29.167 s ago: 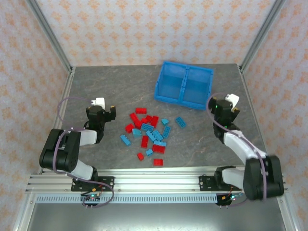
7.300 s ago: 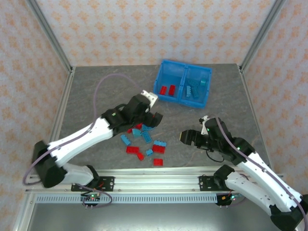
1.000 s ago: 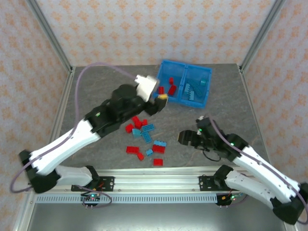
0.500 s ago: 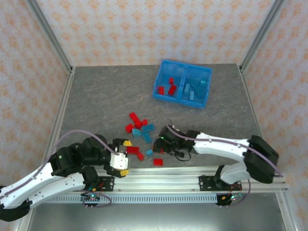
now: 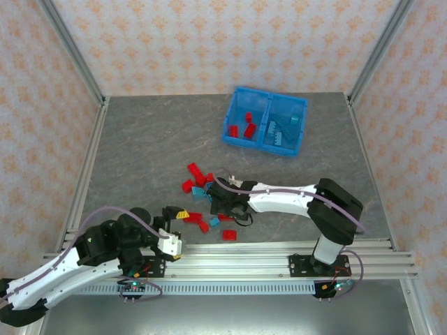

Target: Sort the legos into containers by color

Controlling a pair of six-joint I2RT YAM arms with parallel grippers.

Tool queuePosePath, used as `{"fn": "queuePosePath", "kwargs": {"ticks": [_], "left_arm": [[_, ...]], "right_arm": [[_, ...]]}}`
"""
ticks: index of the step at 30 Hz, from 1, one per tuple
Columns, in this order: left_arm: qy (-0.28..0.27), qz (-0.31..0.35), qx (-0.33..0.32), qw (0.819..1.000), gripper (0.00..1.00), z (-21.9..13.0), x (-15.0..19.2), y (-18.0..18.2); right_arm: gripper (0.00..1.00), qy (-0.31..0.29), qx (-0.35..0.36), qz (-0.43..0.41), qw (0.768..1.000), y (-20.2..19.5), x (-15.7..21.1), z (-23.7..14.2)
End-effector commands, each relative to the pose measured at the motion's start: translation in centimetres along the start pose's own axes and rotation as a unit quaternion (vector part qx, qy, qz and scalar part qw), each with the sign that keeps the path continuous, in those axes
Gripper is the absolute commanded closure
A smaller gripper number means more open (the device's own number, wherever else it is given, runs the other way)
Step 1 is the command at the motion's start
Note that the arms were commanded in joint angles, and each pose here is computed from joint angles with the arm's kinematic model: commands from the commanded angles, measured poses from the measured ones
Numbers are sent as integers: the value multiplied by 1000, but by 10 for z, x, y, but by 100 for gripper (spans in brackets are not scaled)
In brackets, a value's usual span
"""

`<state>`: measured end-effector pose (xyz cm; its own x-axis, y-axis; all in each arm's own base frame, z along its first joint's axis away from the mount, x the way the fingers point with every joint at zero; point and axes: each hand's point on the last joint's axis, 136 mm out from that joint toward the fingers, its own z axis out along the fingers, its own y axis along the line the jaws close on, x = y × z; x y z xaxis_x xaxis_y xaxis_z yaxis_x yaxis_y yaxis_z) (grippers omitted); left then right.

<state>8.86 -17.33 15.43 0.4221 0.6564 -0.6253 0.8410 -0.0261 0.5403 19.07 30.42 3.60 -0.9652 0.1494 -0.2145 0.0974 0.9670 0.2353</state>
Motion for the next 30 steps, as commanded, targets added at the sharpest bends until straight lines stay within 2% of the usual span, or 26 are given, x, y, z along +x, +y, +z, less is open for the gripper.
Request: {"fn": "queuePosePath", "kwargs": {"ticks": [1, 4, 8, 10, 16, 21, 26, 30], "left_arm": [[-18, -2, -29, 999, 0, 0, -5, 8], [-10, 2, -20, 1000, 0, 4, -2, 6], [6, 1, -1, 1000, 0, 9, 2, 2], [6, 1, 0, 1000, 0, 9, 3, 1], [-1, -1, -11, 1000, 0, 8, 2, 4], [-3, -5, -13, 1000, 0, 9, 2, 4], [-5, -7, -20, 1000, 0, 9, 2, 6], [-25, -12, -44, 999, 0, 7, -5, 15]], "right_arm": [[25, -11, 44, -3, 999, -12, -1, 3], [24, -1, 59, -15, 998, -13, 6, 5], [11, -1, 60, -38, 997, -7, 16, 0], [10, 2, 62, -43, 997, -7, 20, 1], [27, 19, 77, -47, 996, -20, 29, 12], [39, 7, 85, -48, 995, -25, 26, 14], [46, -22, 74, -43, 996, -23, 16, 2], [46, -63, 46, -35, 996, -18, -1, -31]]}}
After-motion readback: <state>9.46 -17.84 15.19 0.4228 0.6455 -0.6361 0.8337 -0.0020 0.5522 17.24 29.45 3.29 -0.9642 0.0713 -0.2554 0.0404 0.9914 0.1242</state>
